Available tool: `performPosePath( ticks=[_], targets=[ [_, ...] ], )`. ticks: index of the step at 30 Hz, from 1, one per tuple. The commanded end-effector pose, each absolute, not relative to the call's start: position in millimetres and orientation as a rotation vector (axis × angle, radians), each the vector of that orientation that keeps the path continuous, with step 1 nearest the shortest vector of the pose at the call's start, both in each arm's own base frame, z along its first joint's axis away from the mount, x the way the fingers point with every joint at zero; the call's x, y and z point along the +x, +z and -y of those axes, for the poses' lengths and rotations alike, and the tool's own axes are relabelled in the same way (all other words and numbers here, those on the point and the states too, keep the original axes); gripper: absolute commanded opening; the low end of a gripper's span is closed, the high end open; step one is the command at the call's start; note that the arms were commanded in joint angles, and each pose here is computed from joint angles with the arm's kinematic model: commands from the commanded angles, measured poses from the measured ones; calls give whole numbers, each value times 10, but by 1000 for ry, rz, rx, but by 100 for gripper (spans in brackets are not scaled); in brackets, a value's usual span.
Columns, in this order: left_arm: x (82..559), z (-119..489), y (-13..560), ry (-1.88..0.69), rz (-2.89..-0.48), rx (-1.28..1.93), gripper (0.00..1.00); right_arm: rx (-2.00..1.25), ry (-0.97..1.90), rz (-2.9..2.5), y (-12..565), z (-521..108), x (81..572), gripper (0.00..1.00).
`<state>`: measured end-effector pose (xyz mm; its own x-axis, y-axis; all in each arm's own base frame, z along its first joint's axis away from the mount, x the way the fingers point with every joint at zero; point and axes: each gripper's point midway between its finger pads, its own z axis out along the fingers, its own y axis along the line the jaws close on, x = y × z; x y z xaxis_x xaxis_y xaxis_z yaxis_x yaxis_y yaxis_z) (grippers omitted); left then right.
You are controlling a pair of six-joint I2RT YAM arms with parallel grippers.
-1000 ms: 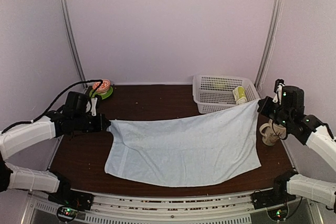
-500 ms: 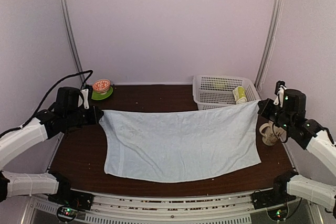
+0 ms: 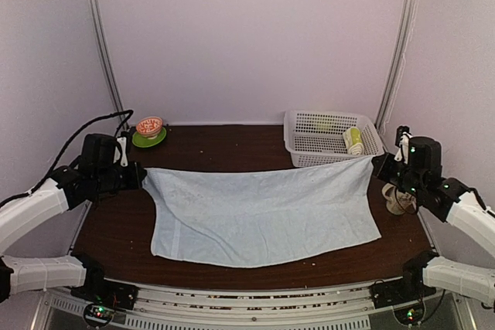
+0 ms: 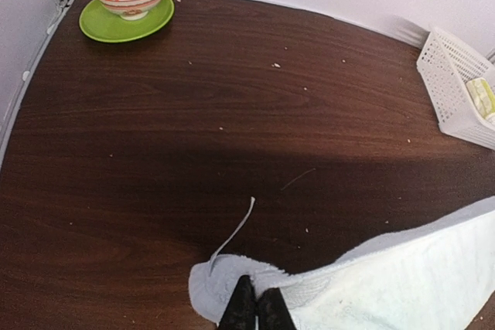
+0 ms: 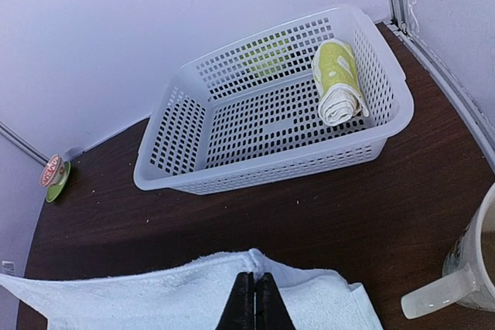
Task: Roll the towels
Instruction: Fold the towel at the center of the board.
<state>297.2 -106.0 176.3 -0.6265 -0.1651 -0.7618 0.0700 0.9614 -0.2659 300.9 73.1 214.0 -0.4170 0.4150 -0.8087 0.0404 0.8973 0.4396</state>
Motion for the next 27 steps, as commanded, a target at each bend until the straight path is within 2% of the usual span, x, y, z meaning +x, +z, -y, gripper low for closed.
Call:
performPosePath(
  ticks=[1, 11, 27],
  targets=[
    [2890, 1286, 1958, -479, -2201, 6, 0, 344, 412, -1991, 2113, -684, 2887, 0],
    [2347, 1564, 1725, -607, -2264, 109, 0, 404, 373, -2005, 1952, -500, 2583, 0],
    [2203, 1311, 1442, -532, -2307, -9, 0, 488, 349, -1916, 2113, -325, 2485, 0]
  ],
)
